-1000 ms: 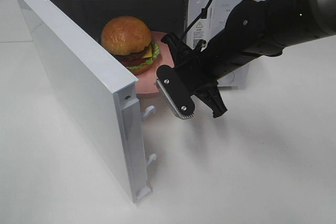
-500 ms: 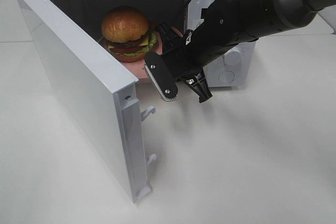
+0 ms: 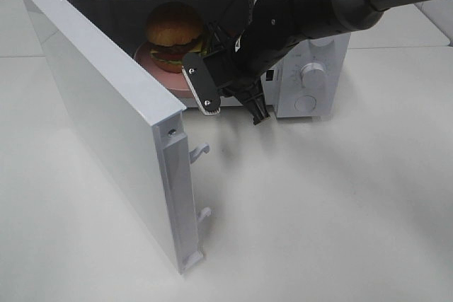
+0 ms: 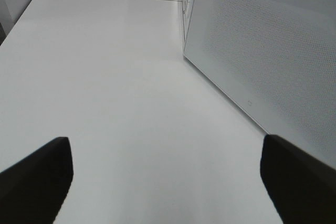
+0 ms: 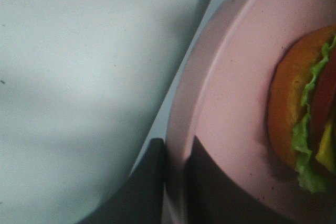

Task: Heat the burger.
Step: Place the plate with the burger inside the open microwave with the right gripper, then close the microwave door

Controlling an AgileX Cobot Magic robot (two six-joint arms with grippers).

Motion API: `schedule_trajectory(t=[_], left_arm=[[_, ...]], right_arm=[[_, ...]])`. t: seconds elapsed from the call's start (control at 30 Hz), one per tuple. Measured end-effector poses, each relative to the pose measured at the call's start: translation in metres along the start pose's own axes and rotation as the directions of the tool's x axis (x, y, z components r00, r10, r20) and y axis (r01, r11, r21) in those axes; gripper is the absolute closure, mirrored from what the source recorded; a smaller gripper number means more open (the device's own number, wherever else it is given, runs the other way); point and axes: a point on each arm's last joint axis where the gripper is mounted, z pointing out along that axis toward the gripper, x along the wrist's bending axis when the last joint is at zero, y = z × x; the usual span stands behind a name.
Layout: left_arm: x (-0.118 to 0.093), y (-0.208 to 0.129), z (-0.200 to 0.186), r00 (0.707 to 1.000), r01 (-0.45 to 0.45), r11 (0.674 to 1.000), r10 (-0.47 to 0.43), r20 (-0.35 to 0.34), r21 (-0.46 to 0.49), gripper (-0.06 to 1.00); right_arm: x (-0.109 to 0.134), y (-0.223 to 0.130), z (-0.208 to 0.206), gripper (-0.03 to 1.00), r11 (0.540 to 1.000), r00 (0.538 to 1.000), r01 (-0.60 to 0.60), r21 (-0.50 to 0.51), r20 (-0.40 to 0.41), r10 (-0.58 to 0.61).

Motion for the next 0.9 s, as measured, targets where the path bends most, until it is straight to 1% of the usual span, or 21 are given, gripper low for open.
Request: schedule_trajectory(t=[0.2,0.27,0.37,0.43,0.5,0.53,0.63,0.7,0.9], left_arm=[[0.000,0.000,0.000,1.000,0.000,1.000,0.000,0.000,0.000,0.06],[0.000,0.000,0.000,1.000,0.000,1.000,0.000,0.000,0.000,0.06],[0.000,0.000,0.000,1.000,0.000,1.000,0.000,0.000,0.000,0.06],[0.000,0.000,0.000,1.000,0.000,1.000,0.000,0.000,0.000,0.06],[0.000,0.000,0.000,1.000,0.000,1.000,0.000,0.000,0.000,0.06],[0.000,0.000,0.000,1.000,0.000,1.000,0.000,0.000,0.000,0.06],[0.000,0.000,0.000,1.000,0.000,1.000,0.000,0.000,0.000,0.06],[0.000,0.000,0.000,1.000,0.000,1.000,0.000,0.000,0.000,0.06],[0.000,0.000,0.000,1.000,0.000,1.000,0.000,0.000,0.000,0.06]], right_arm=[[-0.007,0.001,0.008,0.86,1.000,1.000,-0.013,-0.001,0.017,0.013],[-0.009,0.001,0.011,0.85,0.999,0.999,-0.044,-0.002,0.024,0.044],[-0.010,0.001,0.012,0.84,0.998,0.998,-0.058,-0.002,0.028,0.058],[-0.013,0.000,0.013,0.79,0.996,0.995,-0.084,-0.004,0.050,0.084],[-0.014,0.000,0.013,0.77,0.996,0.995,-0.085,-0.005,0.058,0.086],[-0.015,0.000,0.013,0.73,0.996,0.994,-0.087,-0.005,0.062,0.088],[-0.015,0.000,0.013,0.71,0.996,0.994,-0.088,-0.005,0.063,0.089],[-0.015,0.000,0.013,0.64,0.996,0.994,-0.087,-0.005,0.064,0.088],[-0.015,0.000,0.013,0.62,0.996,0.994,-0.089,-0.005,0.065,0.090]])
